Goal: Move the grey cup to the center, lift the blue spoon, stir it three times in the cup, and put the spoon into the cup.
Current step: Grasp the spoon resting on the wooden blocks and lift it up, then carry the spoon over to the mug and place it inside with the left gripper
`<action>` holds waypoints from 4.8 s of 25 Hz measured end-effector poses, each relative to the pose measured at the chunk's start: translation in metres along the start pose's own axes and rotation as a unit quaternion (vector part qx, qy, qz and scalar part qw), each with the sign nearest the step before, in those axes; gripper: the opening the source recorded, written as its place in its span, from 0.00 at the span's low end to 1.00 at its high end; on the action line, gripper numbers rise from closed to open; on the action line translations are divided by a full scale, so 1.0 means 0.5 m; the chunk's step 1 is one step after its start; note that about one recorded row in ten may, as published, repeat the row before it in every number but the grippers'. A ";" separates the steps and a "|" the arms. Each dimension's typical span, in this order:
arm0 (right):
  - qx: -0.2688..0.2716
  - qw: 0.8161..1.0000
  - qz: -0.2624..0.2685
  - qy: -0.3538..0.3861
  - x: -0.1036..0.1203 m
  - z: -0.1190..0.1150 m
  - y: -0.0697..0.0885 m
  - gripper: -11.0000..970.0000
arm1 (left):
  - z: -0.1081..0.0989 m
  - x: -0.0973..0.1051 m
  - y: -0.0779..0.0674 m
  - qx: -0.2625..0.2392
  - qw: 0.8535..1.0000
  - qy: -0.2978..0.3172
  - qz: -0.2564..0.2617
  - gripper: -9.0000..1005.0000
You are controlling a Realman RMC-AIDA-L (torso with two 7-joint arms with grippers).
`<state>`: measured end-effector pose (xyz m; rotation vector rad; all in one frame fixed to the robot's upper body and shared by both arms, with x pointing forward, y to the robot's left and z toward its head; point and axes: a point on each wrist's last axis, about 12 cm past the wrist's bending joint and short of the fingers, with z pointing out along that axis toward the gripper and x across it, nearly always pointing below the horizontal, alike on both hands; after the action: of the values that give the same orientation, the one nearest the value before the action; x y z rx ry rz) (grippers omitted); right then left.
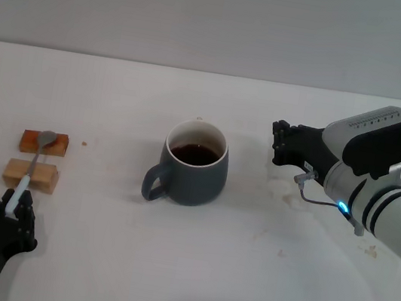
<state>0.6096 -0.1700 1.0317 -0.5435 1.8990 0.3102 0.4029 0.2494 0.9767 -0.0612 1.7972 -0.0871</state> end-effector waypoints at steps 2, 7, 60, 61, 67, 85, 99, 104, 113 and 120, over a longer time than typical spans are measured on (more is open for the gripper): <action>0.000 1.000 0.000 0.000 0.000 0.000 0.000 0.05 | 0.000 0.001 -0.001 0.001 1.000 0.001 0.001 0.20; 0.000 1.000 0.000 0.000 0.001 0.000 0.000 0.05 | 0.000 0.002 -0.001 0.003 1.000 0.002 0.003 0.19; 0.000 1.000 0.000 0.001 0.001 0.000 0.001 0.05 | 0.032 -0.040 -0.005 0.009 0.999 -0.037 -0.016 0.19; 0.000 1.000 0.000 0.001 0.001 0.000 0.000 0.05 | 0.033 -0.045 -0.006 0.011 0.999 -0.040 -0.016 0.19; 0.007 1.000 0.004 0.004 0.006 -0.003 -0.007 0.05 | 0.051 -0.102 0.012 0.028 0.996 -0.079 -0.014 0.18; 0.009 1.000 0.007 0.004 0.009 -0.005 -0.008 0.05 | 0.072 -0.160 0.009 0.058 0.992 -0.110 -0.003 0.15; 0.034 0.999 0.014 0.012 0.017 -0.011 -0.036 0.05 | 0.076 -0.226 -0.017 0.100 0.985 -0.140 -0.015 0.15; 0.053 0.998 0.015 0.017 0.025 -0.018 -0.060 0.05 | 0.069 -0.261 -0.050 0.138 0.978 -0.154 -0.007 0.15; 0.159 0.987 -0.020 0.010 0.022 -0.043 -0.145 0.05 | 0.067 -0.300 -0.103 0.188 0.972 -0.143 0.014 0.16; 0.256 0.966 -0.045 0.008 0.018 -0.078 -0.208 0.05 | 0.062 -0.305 -0.125 0.205 0.971 -0.125 0.011 0.16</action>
<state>0.6283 -0.2794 1.0421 -0.2800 1.8676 -0.2444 0.4673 0.1997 1.1235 0.2333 1.4966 -0.4153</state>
